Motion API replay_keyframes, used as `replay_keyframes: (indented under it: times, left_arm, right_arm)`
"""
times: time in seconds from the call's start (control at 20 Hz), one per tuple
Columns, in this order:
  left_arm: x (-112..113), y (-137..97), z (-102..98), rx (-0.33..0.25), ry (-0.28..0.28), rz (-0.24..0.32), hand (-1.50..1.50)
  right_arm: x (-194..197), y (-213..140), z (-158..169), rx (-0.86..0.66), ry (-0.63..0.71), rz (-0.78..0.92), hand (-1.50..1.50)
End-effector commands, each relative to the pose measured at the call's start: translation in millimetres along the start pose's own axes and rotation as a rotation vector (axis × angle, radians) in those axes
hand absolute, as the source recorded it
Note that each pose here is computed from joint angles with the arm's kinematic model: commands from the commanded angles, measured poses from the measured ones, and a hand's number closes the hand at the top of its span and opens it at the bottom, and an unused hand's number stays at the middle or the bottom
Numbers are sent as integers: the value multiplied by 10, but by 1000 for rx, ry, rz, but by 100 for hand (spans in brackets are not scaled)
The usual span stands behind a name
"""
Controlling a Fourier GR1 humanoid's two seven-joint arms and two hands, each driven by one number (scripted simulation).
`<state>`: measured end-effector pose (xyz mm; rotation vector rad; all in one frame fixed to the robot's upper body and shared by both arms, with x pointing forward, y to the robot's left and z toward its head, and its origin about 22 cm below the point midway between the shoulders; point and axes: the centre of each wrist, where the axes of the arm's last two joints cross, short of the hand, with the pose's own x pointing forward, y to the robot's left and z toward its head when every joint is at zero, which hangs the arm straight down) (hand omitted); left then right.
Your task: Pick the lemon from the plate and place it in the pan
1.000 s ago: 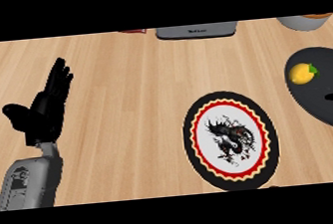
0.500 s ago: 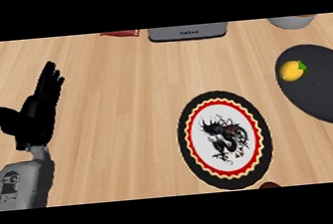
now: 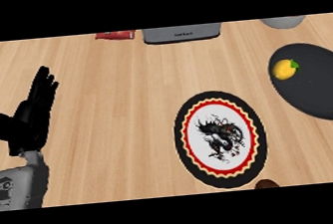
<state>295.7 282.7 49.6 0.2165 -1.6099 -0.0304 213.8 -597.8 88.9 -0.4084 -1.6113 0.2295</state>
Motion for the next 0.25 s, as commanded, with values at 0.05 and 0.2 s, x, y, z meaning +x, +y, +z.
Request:
replay_keyframes:
  times: [0.05,0.2]
  left_arm:
    - [61,33,-2,12,-5,13,0]
    - [-75,74,36,5,-5,-11,0]
  right_arm:
    - [-68,-81,220,183,-151,-190,-150]
    - [-22,-185,327,172,-157,-136,-150]
